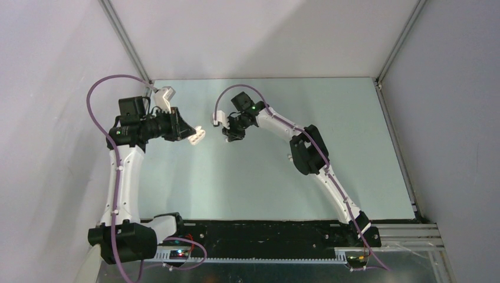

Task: Insert the wireless bluetooth earbuds into the charging case
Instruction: Pick up the earbud from the center of the board.

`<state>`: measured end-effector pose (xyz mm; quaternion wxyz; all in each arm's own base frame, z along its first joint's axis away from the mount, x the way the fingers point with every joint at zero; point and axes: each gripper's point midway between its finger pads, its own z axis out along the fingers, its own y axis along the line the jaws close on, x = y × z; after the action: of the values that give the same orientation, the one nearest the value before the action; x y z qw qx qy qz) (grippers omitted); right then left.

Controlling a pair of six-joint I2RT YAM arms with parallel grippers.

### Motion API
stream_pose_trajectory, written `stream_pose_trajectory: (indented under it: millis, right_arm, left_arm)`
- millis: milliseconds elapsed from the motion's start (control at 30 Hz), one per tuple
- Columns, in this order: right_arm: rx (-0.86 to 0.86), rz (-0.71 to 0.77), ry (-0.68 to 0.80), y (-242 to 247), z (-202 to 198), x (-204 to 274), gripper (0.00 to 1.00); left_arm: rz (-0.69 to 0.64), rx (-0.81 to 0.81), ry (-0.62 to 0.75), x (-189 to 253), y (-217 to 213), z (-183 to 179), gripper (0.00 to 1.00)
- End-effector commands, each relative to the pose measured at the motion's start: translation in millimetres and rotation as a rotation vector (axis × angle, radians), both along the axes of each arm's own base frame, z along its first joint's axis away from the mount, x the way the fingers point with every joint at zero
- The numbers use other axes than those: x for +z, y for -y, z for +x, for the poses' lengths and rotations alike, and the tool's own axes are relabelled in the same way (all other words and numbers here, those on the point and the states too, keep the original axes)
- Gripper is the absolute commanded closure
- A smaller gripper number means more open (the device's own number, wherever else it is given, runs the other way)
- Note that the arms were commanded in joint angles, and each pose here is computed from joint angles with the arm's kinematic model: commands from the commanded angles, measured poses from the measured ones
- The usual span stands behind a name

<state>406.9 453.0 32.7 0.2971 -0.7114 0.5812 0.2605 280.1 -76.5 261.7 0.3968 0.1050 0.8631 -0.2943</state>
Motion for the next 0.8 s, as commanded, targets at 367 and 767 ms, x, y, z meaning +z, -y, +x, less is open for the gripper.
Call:
stream_pose_trajectory:
  millis: [367, 767]
  right_arm:
    - [0.024, 0.118, 0.042, -17, 6, 44, 0.81]
    - [0.011, 0.118, 0.030, -5, 8, 58, 1.00]
  left_arm:
    - [0.006, -0.007, 0.017, 1, -3, 4, 1.00]
    - [0.004, -0.018, 0.009, -2, -3, 7, 1.00]
